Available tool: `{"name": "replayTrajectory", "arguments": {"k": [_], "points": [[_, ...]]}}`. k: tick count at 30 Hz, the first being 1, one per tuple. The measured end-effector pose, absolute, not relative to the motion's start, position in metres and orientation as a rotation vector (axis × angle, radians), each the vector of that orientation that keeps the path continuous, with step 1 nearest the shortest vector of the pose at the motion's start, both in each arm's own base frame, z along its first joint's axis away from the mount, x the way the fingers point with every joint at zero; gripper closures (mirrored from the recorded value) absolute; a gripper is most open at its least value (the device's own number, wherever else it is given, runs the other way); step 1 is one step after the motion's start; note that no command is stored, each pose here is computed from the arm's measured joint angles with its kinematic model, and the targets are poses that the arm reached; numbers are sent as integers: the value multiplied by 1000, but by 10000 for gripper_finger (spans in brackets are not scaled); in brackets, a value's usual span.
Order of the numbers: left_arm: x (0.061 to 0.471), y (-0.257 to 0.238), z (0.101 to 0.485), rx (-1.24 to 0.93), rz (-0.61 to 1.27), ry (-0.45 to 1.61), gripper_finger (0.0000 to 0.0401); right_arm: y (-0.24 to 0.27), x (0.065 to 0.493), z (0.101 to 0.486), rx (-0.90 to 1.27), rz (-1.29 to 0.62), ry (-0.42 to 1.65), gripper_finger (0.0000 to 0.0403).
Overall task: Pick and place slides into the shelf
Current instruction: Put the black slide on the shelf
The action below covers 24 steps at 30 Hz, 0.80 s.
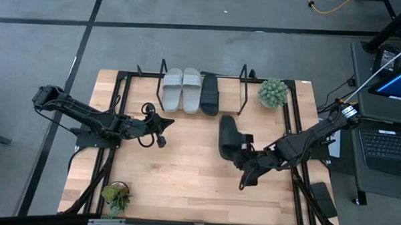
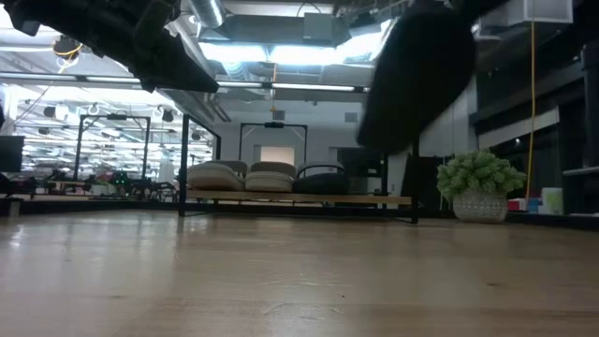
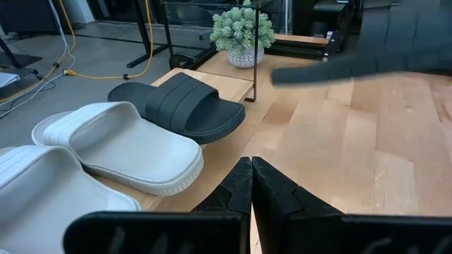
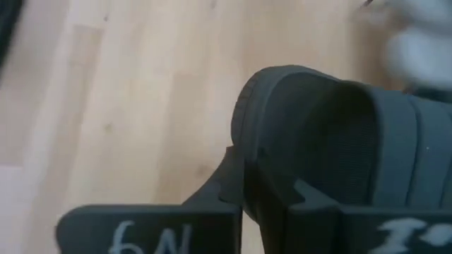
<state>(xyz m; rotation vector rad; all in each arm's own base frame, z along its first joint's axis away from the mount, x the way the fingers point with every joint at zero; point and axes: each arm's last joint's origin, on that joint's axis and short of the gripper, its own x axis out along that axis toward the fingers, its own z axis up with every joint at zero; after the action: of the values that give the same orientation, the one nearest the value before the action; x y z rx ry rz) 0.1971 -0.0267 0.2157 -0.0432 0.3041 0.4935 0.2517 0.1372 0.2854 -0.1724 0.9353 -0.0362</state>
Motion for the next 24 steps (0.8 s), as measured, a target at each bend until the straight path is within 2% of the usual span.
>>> {"name": "replayTrajectory", "arguments": {"k": [4, 9, 24], "points": [[197, -27, 216, -42, 493, 304, 397, 132, 256, 299, -341, -51, 890, 385], [197, -27, 216, -43, 493, 304, 397, 110, 263, 302, -435, -83, 934, 385], [197, -27, 216, -42, 493, 304, 397, 25, 279, 300, -560, -200, 1098, 385]]}}
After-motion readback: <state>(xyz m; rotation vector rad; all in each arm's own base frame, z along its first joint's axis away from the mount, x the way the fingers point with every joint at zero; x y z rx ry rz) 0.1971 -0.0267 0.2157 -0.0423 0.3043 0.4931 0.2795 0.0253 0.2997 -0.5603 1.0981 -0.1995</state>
